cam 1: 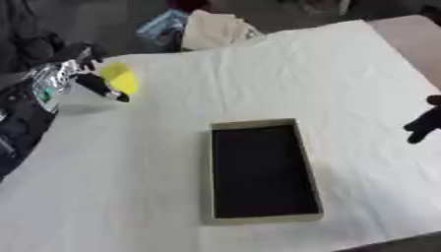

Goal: Pick up objects on the table and place them in the box.

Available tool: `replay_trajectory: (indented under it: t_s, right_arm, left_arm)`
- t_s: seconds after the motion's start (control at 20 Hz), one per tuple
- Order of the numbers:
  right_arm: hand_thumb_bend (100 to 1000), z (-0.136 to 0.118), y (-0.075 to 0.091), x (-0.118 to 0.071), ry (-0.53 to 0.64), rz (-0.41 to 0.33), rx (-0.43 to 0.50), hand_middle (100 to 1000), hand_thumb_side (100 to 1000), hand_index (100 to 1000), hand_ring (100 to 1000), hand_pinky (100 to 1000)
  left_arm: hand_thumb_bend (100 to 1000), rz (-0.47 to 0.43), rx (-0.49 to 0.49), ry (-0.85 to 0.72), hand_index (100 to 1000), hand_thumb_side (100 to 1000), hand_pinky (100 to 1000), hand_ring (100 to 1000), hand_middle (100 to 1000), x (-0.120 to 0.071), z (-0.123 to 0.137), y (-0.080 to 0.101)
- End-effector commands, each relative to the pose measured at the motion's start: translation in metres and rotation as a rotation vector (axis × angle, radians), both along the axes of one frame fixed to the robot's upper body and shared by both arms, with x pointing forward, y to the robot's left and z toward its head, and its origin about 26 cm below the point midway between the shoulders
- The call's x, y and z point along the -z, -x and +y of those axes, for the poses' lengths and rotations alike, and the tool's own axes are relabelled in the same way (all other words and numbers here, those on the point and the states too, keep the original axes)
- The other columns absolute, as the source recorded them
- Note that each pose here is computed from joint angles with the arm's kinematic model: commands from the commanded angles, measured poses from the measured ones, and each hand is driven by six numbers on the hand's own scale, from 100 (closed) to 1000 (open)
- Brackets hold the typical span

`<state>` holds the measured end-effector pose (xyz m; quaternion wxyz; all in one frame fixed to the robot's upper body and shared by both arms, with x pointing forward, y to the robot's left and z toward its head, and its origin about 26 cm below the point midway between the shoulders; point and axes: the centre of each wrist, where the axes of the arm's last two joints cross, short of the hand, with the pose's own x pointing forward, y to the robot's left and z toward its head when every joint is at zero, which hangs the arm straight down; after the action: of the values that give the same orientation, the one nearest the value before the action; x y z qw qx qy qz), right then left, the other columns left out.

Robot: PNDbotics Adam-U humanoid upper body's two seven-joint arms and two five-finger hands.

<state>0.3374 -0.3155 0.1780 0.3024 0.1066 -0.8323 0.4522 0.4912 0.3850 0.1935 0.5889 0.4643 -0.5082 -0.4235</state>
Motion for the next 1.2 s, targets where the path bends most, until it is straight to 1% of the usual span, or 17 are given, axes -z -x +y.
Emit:
replay_trajectory:
  t_s: [0.05, 0.6, 0.8, 1.05, 1.2]
  right_arm:
    - [100, -0.002, 0.000, -0.008, 0.052, -0.072, -0.040, 685, 633, 942, 634, 778]
    - [100, -0.002, -0.001, -0.007, 0.049, -0.072, -0.040, 684, 635, 943, 634, 779]
    - [100, -0.002, -0.001, -0.006, 0.049, -0.070, -0.040, 684, 635, 943, 635, 779]
    - [100, -0.002, -0.001, -0.005, 0.049, -0.068, -0.040, 681, 636, 942, 634, 779]
    - [100, -0.002, -0.001, -0.005, 0.049, -0.067, -0.040, 681, 636, 942, 634, 779]
  left_arm:
    - [943, -0.033, -0.015, -0.043, 845, 298, 736, 669, 692, -0.015, 0.004, 0.000]
    - [892, -0.031, -0.022, -0.165, 770, 312, 706, 592, 597, -0.014, -0.001, -0.002]
    - [874, -0.058, -0.023, -0.206, 736, 296, 690, 559, 553, -0.016, -0.004, -0.003]
    - [831, -0.105, -0.026, -0.256, 690, 246, 670, 511, 481, -0.017, -0.008, -0.004]
    - [831, -0.118, -0.026, -0.289, 690, 246, 670, 511, 481, -0.017, -0.009, -0.004]
